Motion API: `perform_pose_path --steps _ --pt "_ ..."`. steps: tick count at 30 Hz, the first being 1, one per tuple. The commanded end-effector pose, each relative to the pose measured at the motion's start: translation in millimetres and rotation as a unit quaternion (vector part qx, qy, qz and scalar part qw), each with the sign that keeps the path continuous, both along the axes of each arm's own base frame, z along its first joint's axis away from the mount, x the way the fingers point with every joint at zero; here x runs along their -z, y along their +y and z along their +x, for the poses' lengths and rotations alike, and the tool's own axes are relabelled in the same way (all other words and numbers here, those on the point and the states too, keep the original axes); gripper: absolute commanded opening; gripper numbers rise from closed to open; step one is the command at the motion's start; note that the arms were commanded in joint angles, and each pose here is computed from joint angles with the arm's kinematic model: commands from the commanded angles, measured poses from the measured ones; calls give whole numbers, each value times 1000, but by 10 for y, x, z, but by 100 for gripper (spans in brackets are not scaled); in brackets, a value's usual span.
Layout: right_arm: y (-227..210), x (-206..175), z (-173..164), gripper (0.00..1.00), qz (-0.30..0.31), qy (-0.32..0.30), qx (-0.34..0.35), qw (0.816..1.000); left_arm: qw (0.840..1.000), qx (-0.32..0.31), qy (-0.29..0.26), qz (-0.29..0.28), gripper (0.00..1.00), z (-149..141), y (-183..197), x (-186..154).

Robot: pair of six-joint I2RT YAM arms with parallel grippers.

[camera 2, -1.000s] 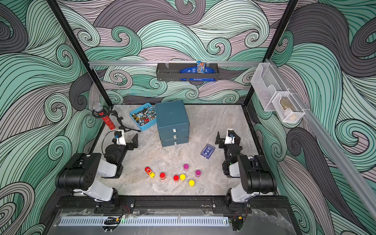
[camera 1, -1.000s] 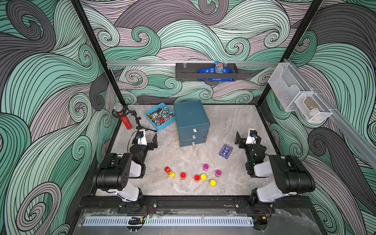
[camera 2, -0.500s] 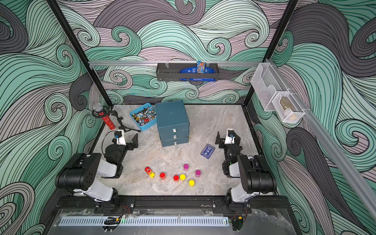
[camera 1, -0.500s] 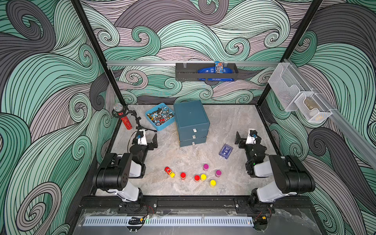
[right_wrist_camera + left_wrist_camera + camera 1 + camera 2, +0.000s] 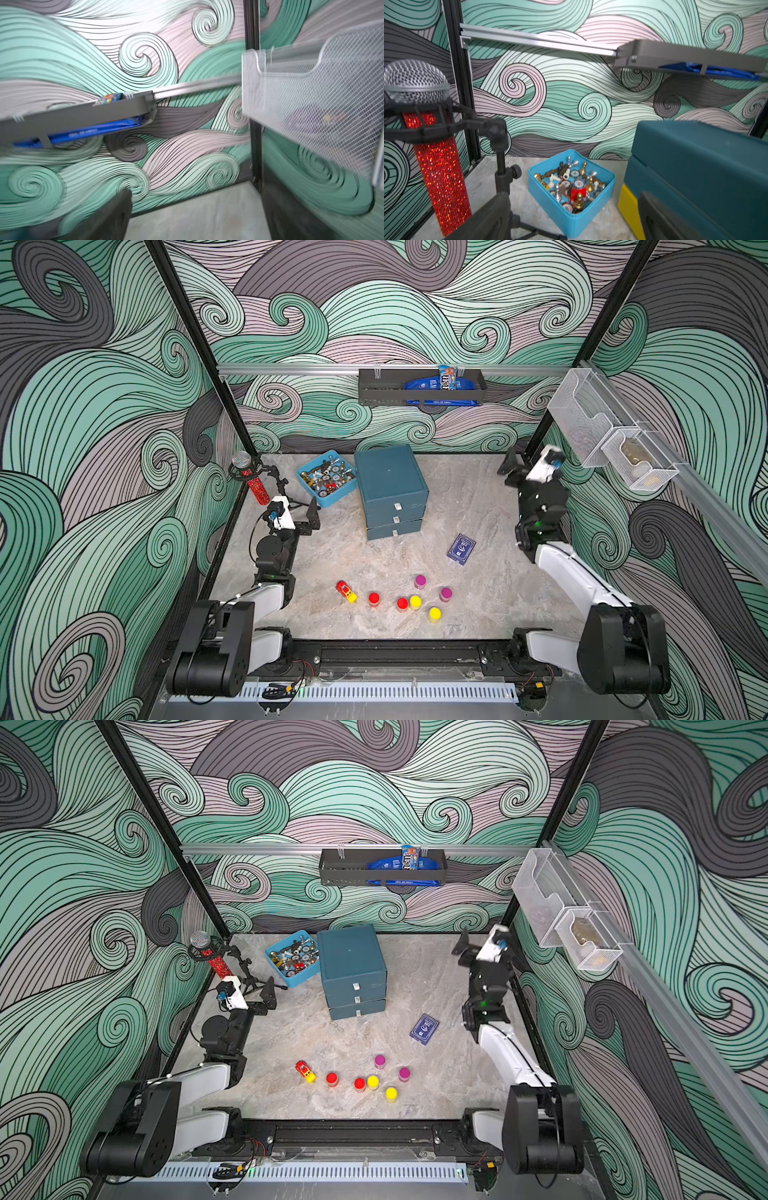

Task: Put the paint cans in the drawer according to color
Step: Open the drawer in the storage box.

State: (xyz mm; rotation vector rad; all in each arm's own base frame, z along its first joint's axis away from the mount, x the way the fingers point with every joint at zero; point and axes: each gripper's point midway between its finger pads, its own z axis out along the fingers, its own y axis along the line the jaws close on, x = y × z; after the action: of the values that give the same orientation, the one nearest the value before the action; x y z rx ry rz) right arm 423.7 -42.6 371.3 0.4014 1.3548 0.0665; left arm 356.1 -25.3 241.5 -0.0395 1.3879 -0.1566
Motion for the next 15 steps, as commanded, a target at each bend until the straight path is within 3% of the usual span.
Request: perform_pose_path --steps 1,3,5,6,8,9,12,15 --pt "-65 551 -29 100 236 100 13 967 996 -39 21 -77 99 159 -23 -342" --pt "-21 729 -79 100 301 107 -31 947 969 -33 127 -210 99 341 -64 -327" --pt "180 886 -113 100 315 139 -81 935 916 -47 229 -326 99 382 -121 -157" --pt "273 947 -148 100 313 160 -84 932 907 -19 237 -349 99 414 -227 -137" --pt "463 1171 -290 96 306 222 -79 922 886 111 259 -369 90 443 -654 -192" --pt "563 1233 -346 93 306 241 -91 917 870 133 292 -373 86 412 -817 -151" --pt "1114 1298 -573 83 307 283 -175 892 866 110 378 -308 77 197 -1215 27" --pt "1872 1352 -941 73 312 335 -295 839 847 126 441 -269 70 -192 -1458 266"
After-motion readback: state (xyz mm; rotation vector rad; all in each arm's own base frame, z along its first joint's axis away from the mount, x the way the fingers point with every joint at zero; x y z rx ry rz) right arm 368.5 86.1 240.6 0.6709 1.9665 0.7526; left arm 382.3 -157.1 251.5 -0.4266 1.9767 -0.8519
